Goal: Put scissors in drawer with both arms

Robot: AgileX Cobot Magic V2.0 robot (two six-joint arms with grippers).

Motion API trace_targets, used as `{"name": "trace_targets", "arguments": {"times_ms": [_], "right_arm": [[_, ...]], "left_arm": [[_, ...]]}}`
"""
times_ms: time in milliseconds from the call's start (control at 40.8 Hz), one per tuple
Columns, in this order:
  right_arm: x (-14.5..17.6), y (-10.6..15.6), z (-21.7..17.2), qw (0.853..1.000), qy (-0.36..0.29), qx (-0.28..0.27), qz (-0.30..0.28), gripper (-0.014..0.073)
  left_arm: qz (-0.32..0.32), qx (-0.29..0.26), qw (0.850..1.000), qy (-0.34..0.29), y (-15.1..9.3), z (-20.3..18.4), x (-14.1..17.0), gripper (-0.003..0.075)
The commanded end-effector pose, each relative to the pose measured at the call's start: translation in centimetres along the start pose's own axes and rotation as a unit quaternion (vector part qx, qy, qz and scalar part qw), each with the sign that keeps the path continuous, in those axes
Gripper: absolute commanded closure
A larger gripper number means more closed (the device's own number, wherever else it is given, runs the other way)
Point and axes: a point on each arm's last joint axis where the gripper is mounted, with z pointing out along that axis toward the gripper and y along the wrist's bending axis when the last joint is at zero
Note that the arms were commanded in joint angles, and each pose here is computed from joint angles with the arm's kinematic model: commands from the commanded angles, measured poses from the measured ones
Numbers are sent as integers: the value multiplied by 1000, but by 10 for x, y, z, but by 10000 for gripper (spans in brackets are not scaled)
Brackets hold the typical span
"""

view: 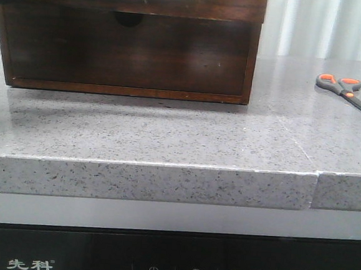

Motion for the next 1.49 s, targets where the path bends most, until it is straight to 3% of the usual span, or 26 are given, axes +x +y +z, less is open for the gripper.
{"name": "trace_targets", "arguments": {"times_ms": [0,318,539,612,808,906,1225,1470], "right_arm": [[-16,-2,-5,999,-50,6,-9,23],[-16,-2,-5,999,-50,6,-9,23],[-16,-2,-5,999,-50,6,-9,23],[-16,-2,-5,999,-49,6,-9,23],[-15,-2,-5,999,-46,6,-9,23],[-15,-2,-5,999,-46,6,-9,23],[-14,-2,-5,999,-43,6,-9,23],[-14,-2,-5,999,-43,6,-9,23]], "left_arm": [[68,67,995,22,-26,-15,22,630],[70,86,993,36,-24,-44,69,630],[70,81,993,39,-19,-51,81,612],[70,80,994,38,-19,-51,81,562],[70,78,994,37,-19,-50,81,272],[70,78,994,37,-19,-50,81,197],[99,59,991,66,-15,-56,94,195],[151,60,986,48,-35,-75,112,195]]}}
